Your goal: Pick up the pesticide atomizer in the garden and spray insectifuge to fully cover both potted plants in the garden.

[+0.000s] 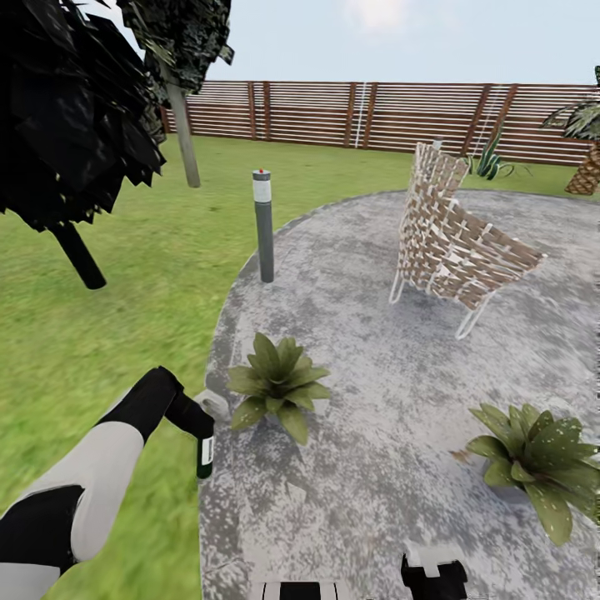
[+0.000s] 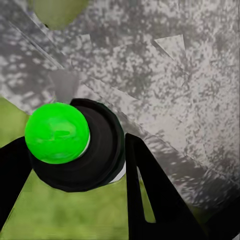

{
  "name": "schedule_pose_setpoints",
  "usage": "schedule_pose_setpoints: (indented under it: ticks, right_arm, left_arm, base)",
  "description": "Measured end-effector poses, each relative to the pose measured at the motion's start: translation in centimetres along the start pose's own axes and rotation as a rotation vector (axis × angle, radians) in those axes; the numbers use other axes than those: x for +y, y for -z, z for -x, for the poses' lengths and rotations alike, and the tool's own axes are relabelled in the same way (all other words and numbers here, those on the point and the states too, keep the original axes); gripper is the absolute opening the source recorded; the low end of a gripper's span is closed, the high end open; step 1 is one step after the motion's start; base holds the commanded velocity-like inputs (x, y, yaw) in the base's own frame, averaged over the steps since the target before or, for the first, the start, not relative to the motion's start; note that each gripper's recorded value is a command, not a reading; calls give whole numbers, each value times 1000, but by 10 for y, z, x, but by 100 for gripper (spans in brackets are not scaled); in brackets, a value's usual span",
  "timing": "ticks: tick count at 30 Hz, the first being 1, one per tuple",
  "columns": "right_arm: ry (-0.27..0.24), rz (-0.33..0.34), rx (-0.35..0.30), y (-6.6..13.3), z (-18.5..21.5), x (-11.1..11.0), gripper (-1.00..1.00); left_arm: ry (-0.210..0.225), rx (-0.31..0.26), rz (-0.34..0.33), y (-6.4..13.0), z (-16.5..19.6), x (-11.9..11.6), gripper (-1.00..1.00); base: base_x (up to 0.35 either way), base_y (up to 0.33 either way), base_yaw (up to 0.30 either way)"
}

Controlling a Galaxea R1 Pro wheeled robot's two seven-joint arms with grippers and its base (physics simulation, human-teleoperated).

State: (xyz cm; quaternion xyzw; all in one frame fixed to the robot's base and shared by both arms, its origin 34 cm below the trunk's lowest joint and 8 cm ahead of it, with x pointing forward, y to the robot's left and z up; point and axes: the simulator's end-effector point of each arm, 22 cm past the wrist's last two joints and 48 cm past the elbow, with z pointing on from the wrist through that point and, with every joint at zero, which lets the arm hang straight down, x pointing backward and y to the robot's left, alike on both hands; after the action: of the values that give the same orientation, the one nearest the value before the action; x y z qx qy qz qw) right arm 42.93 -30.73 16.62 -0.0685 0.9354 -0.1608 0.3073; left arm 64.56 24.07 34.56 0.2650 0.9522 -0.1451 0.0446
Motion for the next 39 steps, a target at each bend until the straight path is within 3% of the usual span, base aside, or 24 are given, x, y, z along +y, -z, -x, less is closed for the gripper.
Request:
schedule_pose_setpoints:
  ticks: [12, 15, 16, 18, 23, 28, 31, 34, 39]
  right_arm:
    - [-2, 5, 0, 1, 0, 3, 100]
    - [-1, 4, 1, 0, 0, 2, 100]
    - [0, 3, 1, 0, 0, 1, 100]
    - [1, 3, 1, 0, 0, 1, 100]
    - [3, 4, 3, 1, -2, 1, 100]
    - [3, 4, 3, 1, -2, 1, 100]
    - [4, 5, 3, 1, -2, 1, 100]
    - [5, 5, 3, 1, -2, 2, 100]
    - [5, 5, 3, 1, -2, 2, 100]
  left_arm:
    - [-16, 17, -7, -5, 1, -8, -100]
    - [-18, 103, 24, -7, -5, -16, -100]
    - [10, 162, 24, -9, -7, -31, -100]
    - [12, 186, 13, -11, -1, -50, -100]
    - [2, 193, -10, -16, 12, -78, -100]
    - [11, 169, 8, -3, 27, -69, -100]
    - [46, 119, -3, 10, 42, -63, -100]
    - [80, 92, -30, 10, 45, -65, -100]
    - [86, 93, -40, 6, 42, -69, -100]
  base:
    - [-264, 0, -84]
    - [-27, 0, -65]
    - [-5, 0, -11]
    - [-2, 0, -5]
    - [0, 0, -1]
    - [0, 0, 0]
    - [0, 0, 0]
    - [0, 0, 0]
    - [0, 0, 0]
